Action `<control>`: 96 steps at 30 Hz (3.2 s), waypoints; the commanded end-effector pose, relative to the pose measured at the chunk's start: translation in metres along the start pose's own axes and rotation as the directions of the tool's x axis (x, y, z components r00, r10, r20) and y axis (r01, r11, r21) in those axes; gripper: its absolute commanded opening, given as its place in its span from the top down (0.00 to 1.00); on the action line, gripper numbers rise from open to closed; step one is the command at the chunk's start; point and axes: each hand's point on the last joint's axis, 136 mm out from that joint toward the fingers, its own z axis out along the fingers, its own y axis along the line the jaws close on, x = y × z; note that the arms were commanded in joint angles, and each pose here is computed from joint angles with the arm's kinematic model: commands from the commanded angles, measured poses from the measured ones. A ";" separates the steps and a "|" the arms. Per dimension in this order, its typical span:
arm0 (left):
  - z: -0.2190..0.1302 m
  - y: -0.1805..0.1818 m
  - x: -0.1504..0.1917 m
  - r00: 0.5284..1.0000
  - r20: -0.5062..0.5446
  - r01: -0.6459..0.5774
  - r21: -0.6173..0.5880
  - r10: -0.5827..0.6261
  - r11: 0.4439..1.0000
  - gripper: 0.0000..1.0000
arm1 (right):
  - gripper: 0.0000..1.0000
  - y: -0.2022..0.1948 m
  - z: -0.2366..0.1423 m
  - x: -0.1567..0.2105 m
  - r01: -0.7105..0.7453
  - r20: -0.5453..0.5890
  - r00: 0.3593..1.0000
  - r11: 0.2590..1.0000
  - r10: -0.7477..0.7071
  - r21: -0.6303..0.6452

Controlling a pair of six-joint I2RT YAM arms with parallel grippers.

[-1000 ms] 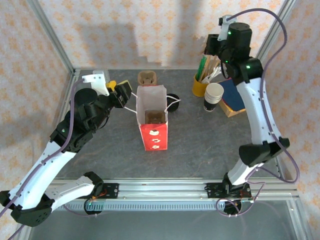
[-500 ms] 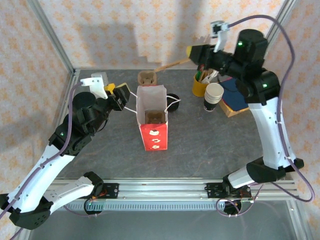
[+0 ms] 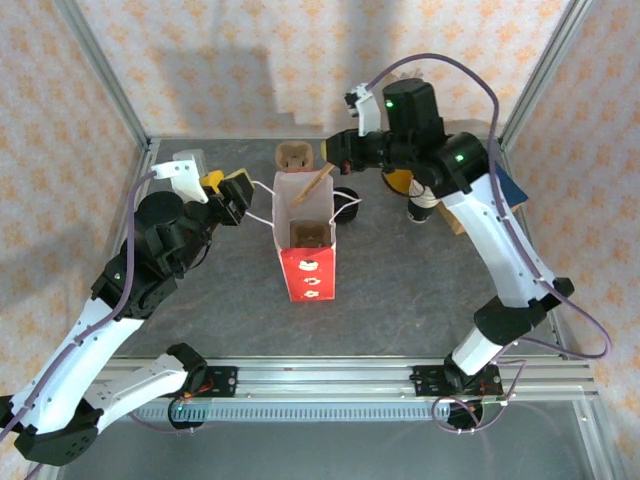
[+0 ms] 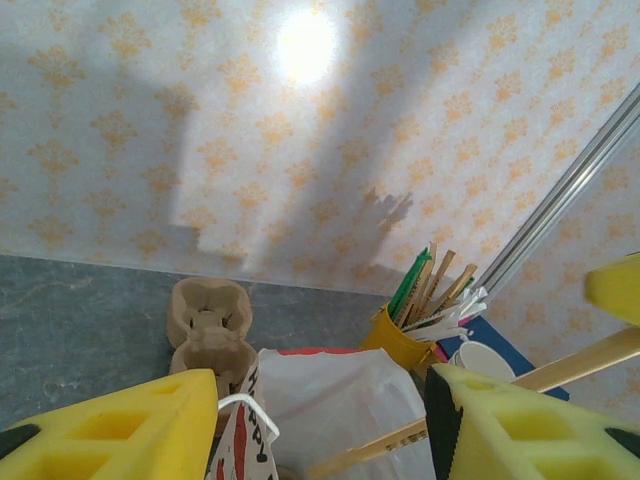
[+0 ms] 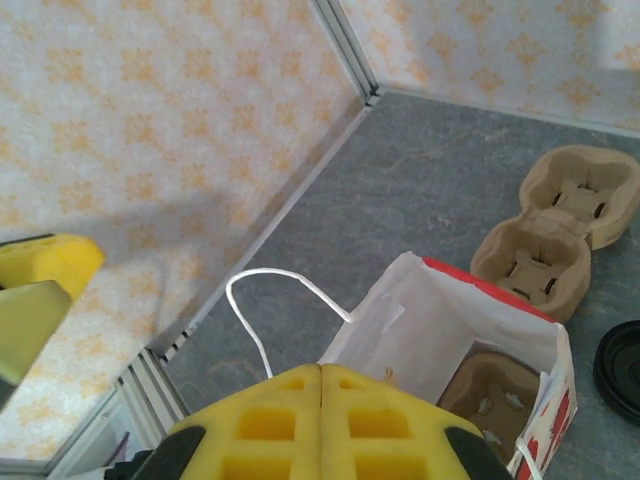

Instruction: Pack the takeout coffee

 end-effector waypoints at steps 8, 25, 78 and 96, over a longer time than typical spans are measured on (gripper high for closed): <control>-0.005 0.007 -0.004 1.000 0.025 0.014 -0.025 -0.014 1.000 0.41 | 1.00 -0.005 0.049 0.013 0.105 -0.060 0.994 0.980 -0.096 0.168; -0.005 0.007 0.001 1.000 0.011 0.019 -0.017 -0.018 1.000 0.41 | 0.65 -0.014 0.061 0.005 0.153 -0.055 0.988 0.949 -0.143 0.276; 0.018 0.073 0.004 0.999 0.032 0.015 -0.303 -0.006 0.953 0.01 | 0.14 -0.514 -0.128 0.152 -0.513 0.437 0.811 0.115 0.389 0.850; 0.018 0.069 0.012 1.000 0.022 0.013 -0.259 -0.008 0.966 0.03 | 0.24 -0.552 -0.084 0.178 -0.494 0.369 0.787 0.147 0.495 0.857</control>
